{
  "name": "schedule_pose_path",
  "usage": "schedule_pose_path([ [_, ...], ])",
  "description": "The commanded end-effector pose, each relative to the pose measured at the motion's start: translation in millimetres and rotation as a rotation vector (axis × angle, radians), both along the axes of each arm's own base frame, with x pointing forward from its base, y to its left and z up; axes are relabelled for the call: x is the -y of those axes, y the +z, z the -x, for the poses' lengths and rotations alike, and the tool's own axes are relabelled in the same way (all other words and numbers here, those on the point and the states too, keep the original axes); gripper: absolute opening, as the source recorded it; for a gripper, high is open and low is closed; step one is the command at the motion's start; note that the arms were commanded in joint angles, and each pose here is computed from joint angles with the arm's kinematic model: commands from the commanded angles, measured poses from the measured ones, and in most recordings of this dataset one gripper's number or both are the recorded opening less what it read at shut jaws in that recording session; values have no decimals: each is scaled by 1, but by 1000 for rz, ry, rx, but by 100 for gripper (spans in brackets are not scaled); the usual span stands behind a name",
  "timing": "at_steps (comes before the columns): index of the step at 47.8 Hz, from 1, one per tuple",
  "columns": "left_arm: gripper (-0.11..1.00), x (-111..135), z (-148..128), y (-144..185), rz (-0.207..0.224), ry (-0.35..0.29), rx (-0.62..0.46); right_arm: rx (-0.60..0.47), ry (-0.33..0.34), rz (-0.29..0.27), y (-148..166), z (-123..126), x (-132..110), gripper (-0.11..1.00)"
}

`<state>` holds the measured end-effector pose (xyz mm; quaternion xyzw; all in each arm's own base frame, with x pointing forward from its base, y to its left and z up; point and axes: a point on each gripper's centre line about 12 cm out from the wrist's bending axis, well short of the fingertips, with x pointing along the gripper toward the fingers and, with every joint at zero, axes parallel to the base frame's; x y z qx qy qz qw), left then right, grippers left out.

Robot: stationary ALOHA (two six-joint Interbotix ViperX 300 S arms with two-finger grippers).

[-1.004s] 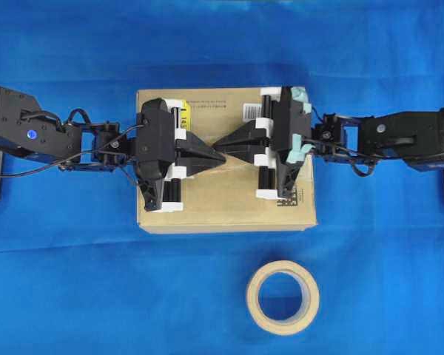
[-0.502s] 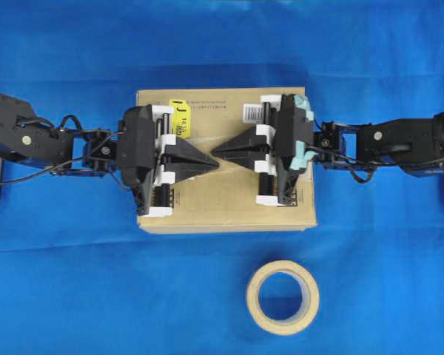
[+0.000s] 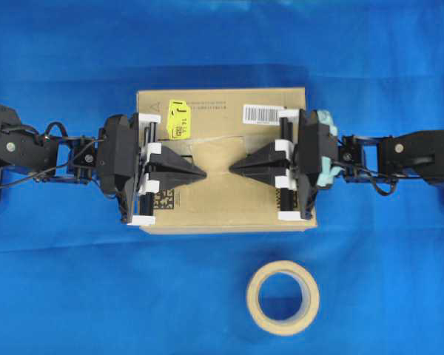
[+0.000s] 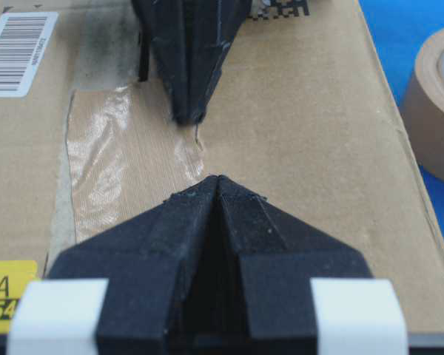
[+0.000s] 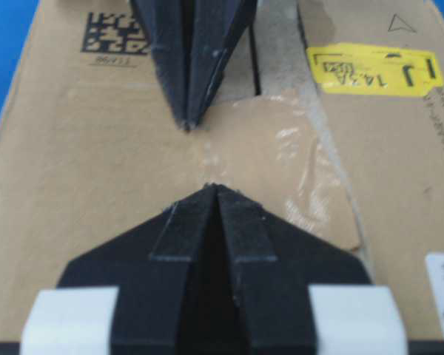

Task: Apply tape along the seams of the closed cardboard box to seal it securely.

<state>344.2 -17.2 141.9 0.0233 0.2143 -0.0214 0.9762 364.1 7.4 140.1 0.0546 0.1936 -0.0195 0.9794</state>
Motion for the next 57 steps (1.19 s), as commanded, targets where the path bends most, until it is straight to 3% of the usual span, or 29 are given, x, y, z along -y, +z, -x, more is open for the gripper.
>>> schedule_pose_path([
  [1,0,5,6,-7,-6,-19,-29,-38,44,7,-11,11,-14,2],
  [7,0,5,1,8,-5,-20,11,2,46,8,4,11,-14,2],
  [15,0,6,-4,57,-4,-24,95,85,54,16,49,20,-13,2],
  [23,0,6,4,99,0,-30,129,146,60,29,95,43,-10,2],
  [30,0,3,20,113,2,-24,126,199,67,30,121,72,-8,2],
  [44,0,-7,77,121,3,-3,135,181,79,21,134,131,-6,2],
  [57,0,-9,127,109,10,-2,164,114,78,13,107,169,-3,2],
])
